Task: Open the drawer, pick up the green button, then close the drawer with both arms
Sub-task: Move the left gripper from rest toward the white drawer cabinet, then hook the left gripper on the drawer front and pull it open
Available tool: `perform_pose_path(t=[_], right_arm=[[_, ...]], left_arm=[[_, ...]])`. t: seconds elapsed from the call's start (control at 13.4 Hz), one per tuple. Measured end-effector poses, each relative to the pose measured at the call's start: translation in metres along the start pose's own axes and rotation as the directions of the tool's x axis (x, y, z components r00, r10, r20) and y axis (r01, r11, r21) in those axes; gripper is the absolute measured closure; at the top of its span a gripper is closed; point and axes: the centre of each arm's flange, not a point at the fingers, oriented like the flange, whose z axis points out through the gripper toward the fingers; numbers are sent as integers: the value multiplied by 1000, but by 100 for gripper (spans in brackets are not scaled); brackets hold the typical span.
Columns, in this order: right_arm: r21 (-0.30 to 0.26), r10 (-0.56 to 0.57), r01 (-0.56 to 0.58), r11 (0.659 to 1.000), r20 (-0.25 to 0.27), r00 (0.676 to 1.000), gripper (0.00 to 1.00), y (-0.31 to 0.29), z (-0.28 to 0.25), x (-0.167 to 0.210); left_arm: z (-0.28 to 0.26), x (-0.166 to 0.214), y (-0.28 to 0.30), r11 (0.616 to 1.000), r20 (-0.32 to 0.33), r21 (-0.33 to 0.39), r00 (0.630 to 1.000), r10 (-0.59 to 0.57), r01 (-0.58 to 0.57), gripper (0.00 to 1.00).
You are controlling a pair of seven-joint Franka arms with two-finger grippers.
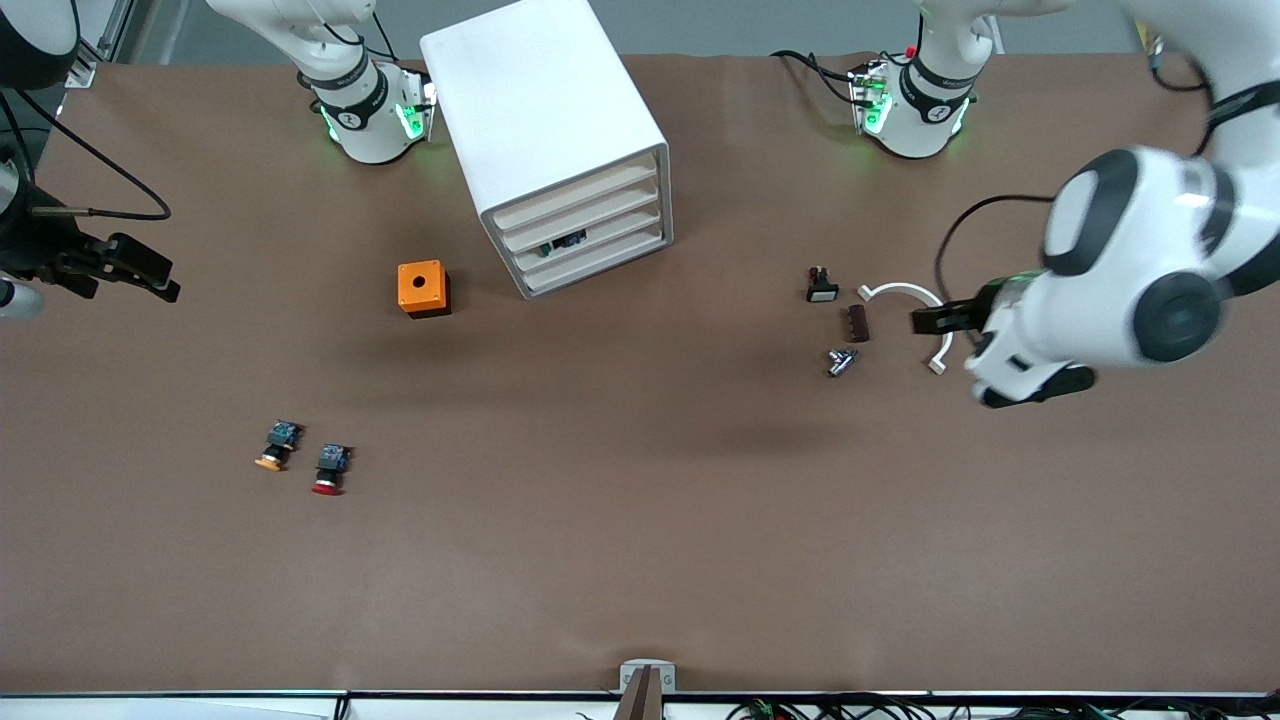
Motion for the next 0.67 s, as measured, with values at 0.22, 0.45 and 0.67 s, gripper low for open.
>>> perform_pose_path(t=[0.22,0.45,0.67], right_arm=[[0,0,0,1000,1,1000,0,0,1,0],[-1,0,0,1000,14,1000,0,0,8,0],[-1,0,0,1000,25,1000,0,0,13,1]], left_arm=[[32,-14,69,976,15,55,977,-211,210,0],[75,-33,139,905,47,105,907,-419,412,0],[121,-39,182,793,91,163,791,-604,587,0]])
